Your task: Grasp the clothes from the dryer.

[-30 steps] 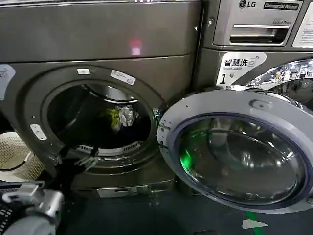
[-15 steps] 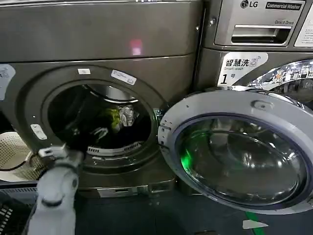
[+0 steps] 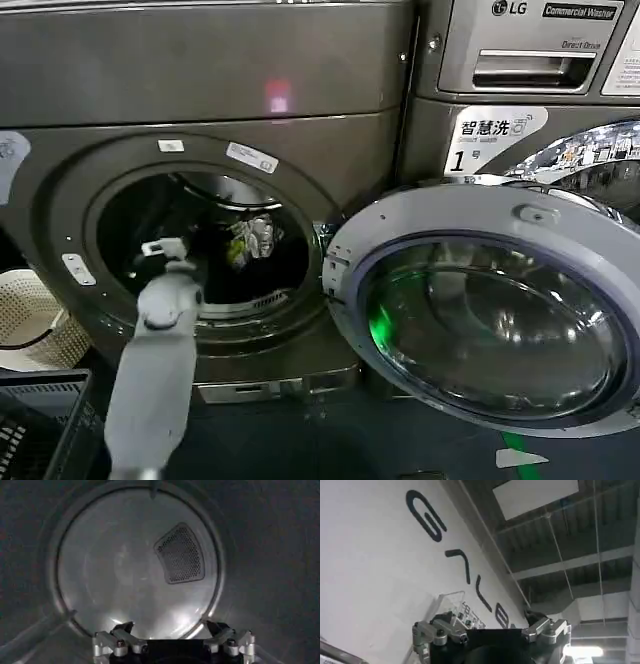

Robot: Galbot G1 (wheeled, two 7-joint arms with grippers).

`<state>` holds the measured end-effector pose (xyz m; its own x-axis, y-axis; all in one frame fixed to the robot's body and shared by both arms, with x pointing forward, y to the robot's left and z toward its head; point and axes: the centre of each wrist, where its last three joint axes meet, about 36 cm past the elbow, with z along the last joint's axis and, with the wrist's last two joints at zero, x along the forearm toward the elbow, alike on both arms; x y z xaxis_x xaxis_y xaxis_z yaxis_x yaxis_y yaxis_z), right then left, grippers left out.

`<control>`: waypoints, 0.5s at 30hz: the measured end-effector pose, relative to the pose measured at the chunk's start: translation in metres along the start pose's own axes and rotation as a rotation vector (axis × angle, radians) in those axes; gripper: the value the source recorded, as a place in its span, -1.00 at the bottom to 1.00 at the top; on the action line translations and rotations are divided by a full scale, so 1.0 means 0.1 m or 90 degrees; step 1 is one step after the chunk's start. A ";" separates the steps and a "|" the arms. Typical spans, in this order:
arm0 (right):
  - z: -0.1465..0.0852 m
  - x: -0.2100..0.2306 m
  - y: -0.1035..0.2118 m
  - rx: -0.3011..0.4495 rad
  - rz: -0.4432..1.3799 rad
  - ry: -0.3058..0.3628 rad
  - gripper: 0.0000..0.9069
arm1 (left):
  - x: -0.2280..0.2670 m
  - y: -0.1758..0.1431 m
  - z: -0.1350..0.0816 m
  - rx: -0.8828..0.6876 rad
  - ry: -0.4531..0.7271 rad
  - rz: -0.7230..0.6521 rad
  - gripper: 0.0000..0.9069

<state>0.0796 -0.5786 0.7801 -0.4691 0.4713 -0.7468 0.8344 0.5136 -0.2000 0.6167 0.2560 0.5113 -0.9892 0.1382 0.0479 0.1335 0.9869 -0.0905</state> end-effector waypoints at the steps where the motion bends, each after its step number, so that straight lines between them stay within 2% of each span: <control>1: 0.00 0.00 0.00 0.000 0.000 0.000 1.00 | -0.09 0.01 -0.01 0.001 0.004 -0.001 1.00; 15: 0.03 0.03 0.01 -0.008 0.003 0.002 1.00 | -0.96 0.01 -0.12 -0.009 0.041 0.013 1.00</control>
<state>0.0801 -0.5788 0.7753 -0.4664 0.4756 -0.7459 0.8326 0.5208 -0.1885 0.7126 0.2448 0.5184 -0.9806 0.1624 0.1100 0.1544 0.9849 -0.0783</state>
